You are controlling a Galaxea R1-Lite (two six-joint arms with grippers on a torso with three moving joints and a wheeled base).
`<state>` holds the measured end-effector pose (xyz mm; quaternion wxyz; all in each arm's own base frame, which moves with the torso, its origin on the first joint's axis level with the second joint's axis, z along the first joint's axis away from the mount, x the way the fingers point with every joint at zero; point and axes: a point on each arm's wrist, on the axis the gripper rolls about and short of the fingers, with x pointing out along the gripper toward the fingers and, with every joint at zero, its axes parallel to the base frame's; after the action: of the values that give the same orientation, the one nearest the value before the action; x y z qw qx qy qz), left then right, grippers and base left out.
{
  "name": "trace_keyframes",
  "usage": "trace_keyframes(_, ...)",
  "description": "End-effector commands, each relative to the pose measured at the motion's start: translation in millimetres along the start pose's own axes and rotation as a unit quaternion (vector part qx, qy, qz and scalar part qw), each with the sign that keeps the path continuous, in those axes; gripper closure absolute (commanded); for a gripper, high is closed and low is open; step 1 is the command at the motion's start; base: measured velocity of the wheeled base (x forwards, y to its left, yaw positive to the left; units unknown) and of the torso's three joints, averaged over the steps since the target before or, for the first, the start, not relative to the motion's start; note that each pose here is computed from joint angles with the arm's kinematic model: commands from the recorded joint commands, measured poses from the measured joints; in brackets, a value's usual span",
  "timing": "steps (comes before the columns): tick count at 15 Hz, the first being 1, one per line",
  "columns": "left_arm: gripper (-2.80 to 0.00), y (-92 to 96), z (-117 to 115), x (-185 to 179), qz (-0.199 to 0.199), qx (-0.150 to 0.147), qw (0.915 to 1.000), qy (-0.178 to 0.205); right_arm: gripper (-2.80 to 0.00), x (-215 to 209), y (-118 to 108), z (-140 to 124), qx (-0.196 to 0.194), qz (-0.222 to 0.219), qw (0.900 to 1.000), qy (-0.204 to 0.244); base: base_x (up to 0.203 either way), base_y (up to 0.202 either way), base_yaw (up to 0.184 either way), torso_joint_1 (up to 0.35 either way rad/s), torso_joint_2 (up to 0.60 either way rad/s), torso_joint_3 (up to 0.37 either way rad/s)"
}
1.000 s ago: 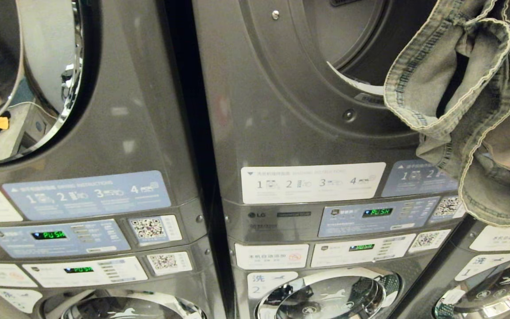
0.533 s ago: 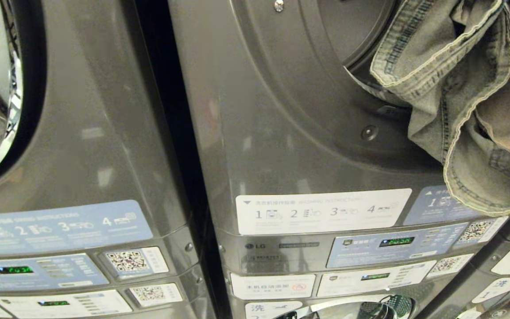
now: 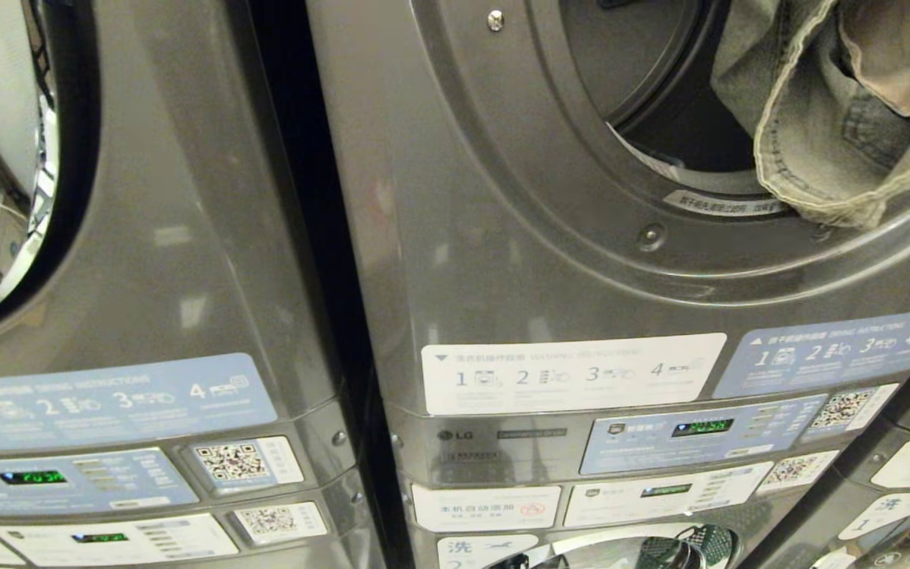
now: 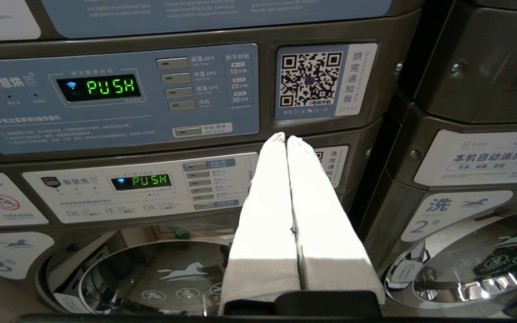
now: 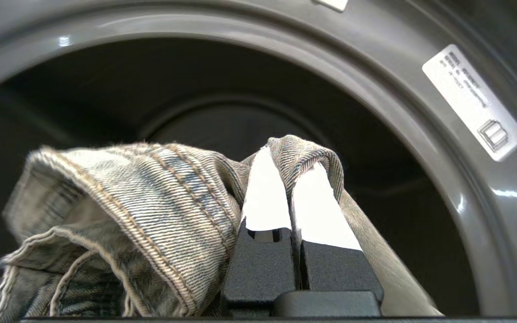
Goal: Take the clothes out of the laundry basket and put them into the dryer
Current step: Put the clothes in the dryer
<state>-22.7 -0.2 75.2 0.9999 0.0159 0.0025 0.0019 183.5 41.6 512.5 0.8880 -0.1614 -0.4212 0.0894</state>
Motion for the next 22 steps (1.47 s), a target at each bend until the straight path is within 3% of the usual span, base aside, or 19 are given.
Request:
trace_keyframes(1,0.0,0.0,0,0,0.0,0.0,1.0,0.001,0.0,18,10,-34,0.002,0.004,1.0,0.015,0.0,0.0,0.0,0.0,0.0,0.0)
trace_keyframes(3,0.0,0.0,-1,0,0.0,-0.001,1.0,0.001,0.0,25,16,-51,0.003,0.0,1.0,0.018,0.0,0.0,0.0,0.0,0.0,0.0)
trace_keyframes(7,0.0,0.0,-1,0,0.0,-0.001,1.0,0.001,0.0,43,33,-97,-0.012,-0.056,0.998,-0.008,0.0,0.0,0.0,0.0,0.0,0.0)
trace_keyframes(13,0.0,0.0,-1,0,0.001,0.0,1.0,0.001,0.0,56,74,-173,0.009,-0.055,0.997,0.062,0.0,0.0,0.0,0.0,0.0,0.0)
trace_keyframes(19,0.0,0.1,-1,0,0.002,0.001,1.0,0.001,0.0,56,76,-177,-0.045,-0.049,0.995,0.072,0.0,0.0,0.0,0.0,0.0,0.0)
trace_keyframes(22,0.0,0.1,-1,0,0.002,0.002,1.0,0.001,0.0,56,75,-174,-0.041,-0.047,0.996,0.069,0.0,0.0,0.0,0.0,0.0,0.0)
